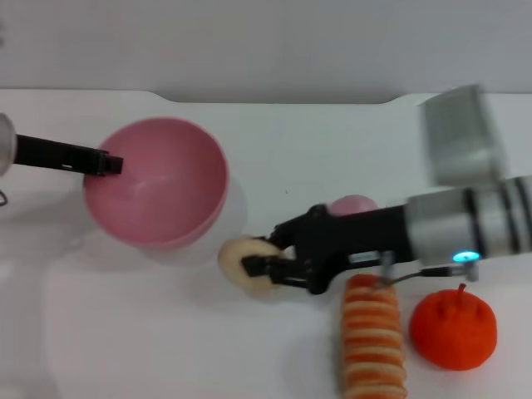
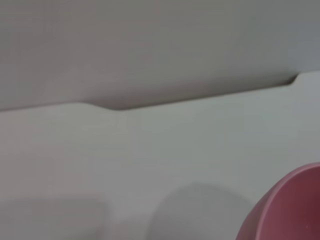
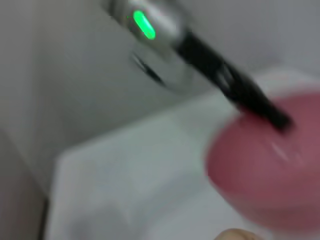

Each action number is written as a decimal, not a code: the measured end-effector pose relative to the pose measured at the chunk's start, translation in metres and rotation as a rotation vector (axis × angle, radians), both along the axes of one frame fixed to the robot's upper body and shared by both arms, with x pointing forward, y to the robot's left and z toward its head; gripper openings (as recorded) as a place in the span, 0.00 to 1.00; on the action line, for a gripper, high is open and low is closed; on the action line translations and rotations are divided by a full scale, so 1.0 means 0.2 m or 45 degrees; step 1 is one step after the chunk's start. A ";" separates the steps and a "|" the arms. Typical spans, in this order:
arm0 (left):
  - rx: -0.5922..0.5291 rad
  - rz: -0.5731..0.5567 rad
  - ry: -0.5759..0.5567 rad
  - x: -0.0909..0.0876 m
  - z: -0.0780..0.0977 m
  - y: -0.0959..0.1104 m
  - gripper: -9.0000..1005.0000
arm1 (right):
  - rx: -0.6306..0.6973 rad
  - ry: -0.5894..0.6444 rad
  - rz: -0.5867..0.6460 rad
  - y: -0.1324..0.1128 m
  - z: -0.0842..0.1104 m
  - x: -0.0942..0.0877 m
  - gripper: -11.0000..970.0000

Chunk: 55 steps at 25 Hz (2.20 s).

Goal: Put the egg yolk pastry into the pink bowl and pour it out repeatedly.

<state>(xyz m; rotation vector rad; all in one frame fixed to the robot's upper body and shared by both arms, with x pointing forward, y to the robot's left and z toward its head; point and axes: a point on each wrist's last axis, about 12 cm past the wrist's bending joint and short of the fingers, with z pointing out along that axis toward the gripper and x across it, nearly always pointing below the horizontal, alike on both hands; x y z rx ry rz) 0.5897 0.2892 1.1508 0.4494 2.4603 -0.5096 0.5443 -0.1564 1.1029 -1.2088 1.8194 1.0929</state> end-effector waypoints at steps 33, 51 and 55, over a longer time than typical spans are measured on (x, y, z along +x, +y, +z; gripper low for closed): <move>-0.017 -0.267 -0.014 0.01 -0.04 -0.34 0.01 | 0.116 -0.144 -0.213 -0.18 0.25 0.15 0.52; 0.177 -0.395 -0.919 -0.23 -0.06 -0.47 0.01 | 0.308 -0.055 -0.944 -0.92 0.02 -0.03 0.59; 0.397 -0.389 -1.171 -0.30 -0.13 -0.61 0.01 | 0.308 -0.051 -0.950 -0.93 0.01 -0.04 0.59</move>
